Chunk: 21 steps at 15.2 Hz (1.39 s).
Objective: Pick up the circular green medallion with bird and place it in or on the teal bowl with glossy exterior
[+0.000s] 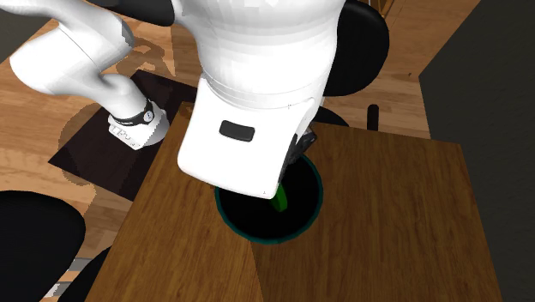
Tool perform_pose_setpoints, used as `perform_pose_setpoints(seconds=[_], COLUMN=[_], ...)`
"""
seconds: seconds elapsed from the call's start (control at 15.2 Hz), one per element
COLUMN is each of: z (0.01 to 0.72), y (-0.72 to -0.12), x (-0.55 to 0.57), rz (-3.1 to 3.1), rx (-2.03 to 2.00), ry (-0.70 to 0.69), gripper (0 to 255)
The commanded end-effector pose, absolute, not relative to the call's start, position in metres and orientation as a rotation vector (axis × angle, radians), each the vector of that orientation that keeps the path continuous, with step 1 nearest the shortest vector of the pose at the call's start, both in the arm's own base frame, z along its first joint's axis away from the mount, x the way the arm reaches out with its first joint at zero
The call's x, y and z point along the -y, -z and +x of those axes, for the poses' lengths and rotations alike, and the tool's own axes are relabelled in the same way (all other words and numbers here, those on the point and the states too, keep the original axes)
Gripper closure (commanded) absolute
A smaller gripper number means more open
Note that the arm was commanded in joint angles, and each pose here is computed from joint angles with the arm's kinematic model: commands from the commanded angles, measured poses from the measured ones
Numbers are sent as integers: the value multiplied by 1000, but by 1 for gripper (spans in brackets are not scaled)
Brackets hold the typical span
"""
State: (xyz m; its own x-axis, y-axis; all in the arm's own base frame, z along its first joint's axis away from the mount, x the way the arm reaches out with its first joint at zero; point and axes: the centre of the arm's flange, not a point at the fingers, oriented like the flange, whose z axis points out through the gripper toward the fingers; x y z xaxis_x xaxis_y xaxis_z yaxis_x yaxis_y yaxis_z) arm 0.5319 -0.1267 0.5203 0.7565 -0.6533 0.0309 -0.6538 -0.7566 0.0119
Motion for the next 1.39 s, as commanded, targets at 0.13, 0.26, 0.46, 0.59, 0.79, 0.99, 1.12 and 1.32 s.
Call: perform_pose_setpoints(seconds=[0.13, 0.26, 0.46, 0.59, 0.79, 0.99, 1.12, 1.32], z=[532, 532, 532, 532, 531, 531, 531, 531], y=[-520, -520, -520, -533, -570, -570, -570, -570], x=[127, 127, 127, 126, 125, 125, 125, 125], rz=[2924, 2924, 2924, 2924, 2924, 2924, 2924, 2924], rx=[1088, 1088, 1088, 1088, 1088, 1088, 1088, 1088], ry=[-39, -39, -39, -39, -39, -39, -39, -39], gripper=[255, 0, 0, 0, 0, 0, 0, 0])
